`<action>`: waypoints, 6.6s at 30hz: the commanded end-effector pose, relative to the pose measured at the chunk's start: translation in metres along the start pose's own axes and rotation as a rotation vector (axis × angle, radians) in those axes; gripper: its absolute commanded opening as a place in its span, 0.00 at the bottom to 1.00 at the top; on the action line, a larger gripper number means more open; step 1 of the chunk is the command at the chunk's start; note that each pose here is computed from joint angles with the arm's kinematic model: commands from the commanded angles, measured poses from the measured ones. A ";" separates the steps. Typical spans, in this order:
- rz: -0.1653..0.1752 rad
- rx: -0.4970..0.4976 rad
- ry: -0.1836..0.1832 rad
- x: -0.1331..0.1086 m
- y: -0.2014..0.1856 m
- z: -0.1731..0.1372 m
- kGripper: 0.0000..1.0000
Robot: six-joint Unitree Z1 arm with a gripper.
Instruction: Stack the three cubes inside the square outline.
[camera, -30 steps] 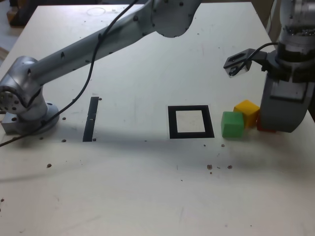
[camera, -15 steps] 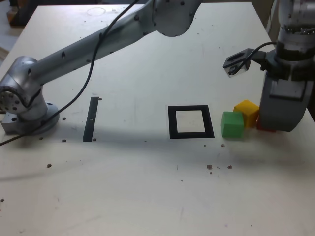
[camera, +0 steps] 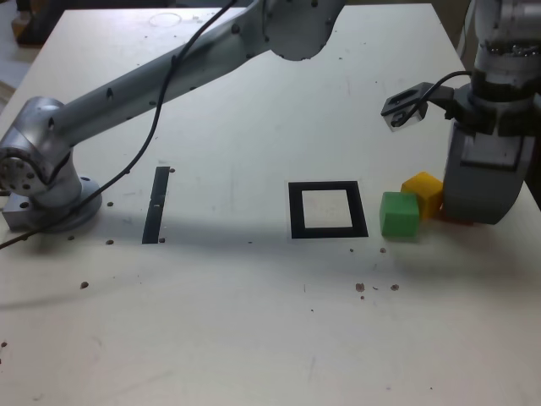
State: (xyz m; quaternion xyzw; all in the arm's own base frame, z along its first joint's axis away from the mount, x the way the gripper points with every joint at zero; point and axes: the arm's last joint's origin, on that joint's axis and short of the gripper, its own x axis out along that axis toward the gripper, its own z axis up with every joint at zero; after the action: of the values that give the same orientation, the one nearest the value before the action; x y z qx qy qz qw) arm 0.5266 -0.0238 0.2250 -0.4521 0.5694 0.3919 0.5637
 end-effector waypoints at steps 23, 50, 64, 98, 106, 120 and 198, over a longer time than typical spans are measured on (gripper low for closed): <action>0.030 -0.004 0.013 0.010 0.000 0.001 0.69; 0.060 0.031 -0.093 0.011 -0.002 -0.007 0.30; 0.055 0.156 -0.149 -0.001 -0.004 -0.025 0.30; 0.210 0.717 -0.018 -0.096 0.104 -0.059 0.17; 0.231 0.910 0.042 -0.097 0.127 -0.040 0.17; 0.131 1.023 -0.049 -0.082 0.173 -0.053 0.17; 0.191 1.297 -0.019 -0.007 0.178 -0.061 1.00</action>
State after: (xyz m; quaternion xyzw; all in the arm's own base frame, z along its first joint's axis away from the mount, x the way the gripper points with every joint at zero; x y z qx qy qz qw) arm 0.3395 -0.0300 0.2196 0.0342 0.7269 0.0224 0.6855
